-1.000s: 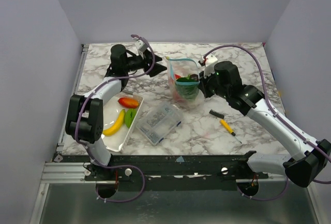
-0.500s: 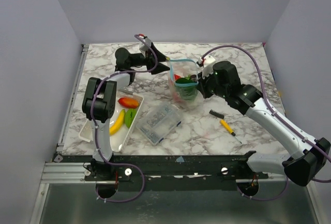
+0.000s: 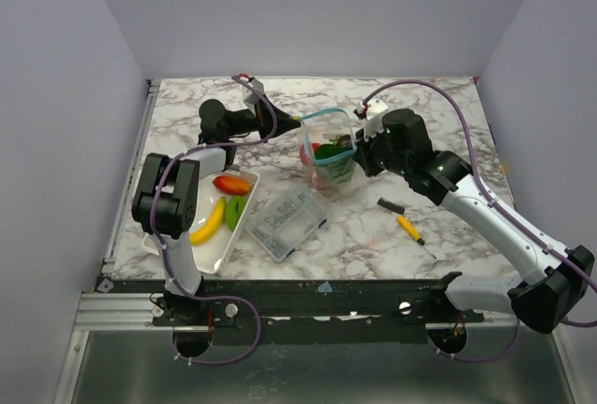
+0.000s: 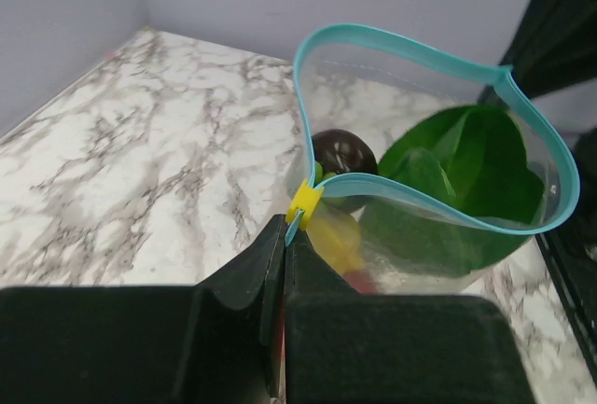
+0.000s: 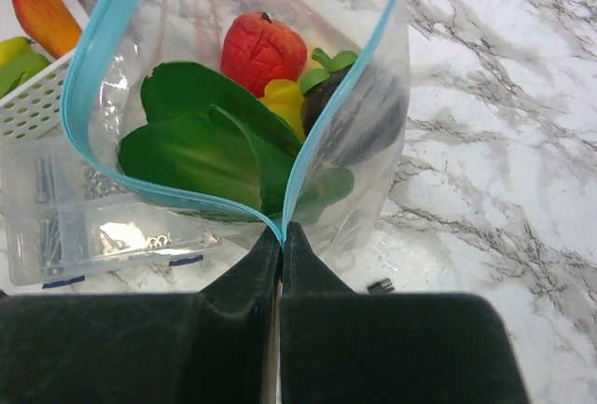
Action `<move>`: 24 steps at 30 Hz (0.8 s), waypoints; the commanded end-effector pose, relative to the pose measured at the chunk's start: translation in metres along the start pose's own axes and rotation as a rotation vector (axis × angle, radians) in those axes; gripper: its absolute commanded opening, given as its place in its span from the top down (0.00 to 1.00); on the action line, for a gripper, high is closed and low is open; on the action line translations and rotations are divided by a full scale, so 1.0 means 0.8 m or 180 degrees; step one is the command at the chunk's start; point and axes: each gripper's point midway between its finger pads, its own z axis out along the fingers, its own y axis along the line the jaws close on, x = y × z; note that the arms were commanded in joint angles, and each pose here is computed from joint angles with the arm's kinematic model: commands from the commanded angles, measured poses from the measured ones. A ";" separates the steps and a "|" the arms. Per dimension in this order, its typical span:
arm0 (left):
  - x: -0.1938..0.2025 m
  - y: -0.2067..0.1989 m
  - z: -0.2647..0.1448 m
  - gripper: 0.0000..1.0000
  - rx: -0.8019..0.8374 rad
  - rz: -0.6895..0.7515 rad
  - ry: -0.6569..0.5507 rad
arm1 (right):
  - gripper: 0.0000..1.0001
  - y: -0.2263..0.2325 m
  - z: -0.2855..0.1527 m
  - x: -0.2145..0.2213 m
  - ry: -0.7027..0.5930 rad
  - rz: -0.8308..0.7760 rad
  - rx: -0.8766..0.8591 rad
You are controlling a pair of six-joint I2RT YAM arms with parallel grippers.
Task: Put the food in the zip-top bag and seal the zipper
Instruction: Adjust the zipper food storage bag at the center of the board, then zip the zipper food storage bag at the center of the board.
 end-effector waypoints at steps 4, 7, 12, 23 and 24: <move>-0.005 0.068 -0.034 1.00 -0.2070 -0.0787 0.0163 | 0.99 -0.056 -0.007 -0.022 -0.0084 0.0172 0.0810; -0.001 0.057 -0.042 1.00 -0.2254 -0.1267 0.0081 | 0.98 -0.088 -0.004 -0.017 0.0046 0.0175 0.1159; 0.008 0.036 -0.042 1.00 -0.2236 -0.1565 0.0240 | 0.89 -0.083 -0.008 -0.035 -0.0166 0.0261 0.0890; -0.004 -0.012 -0.023 1.00 -0.1813 -0.1736 0.0441 | 0.39 0.022 -0.023 -0.133 -0.0429 0.0118 -0.0695; -0.008 -0.016 -0.020 1.00 -0.1764 -0.1722 0.0435 | 0.37 0.031 -0.024 -0.143 -0.0470 0.0098 -0.0837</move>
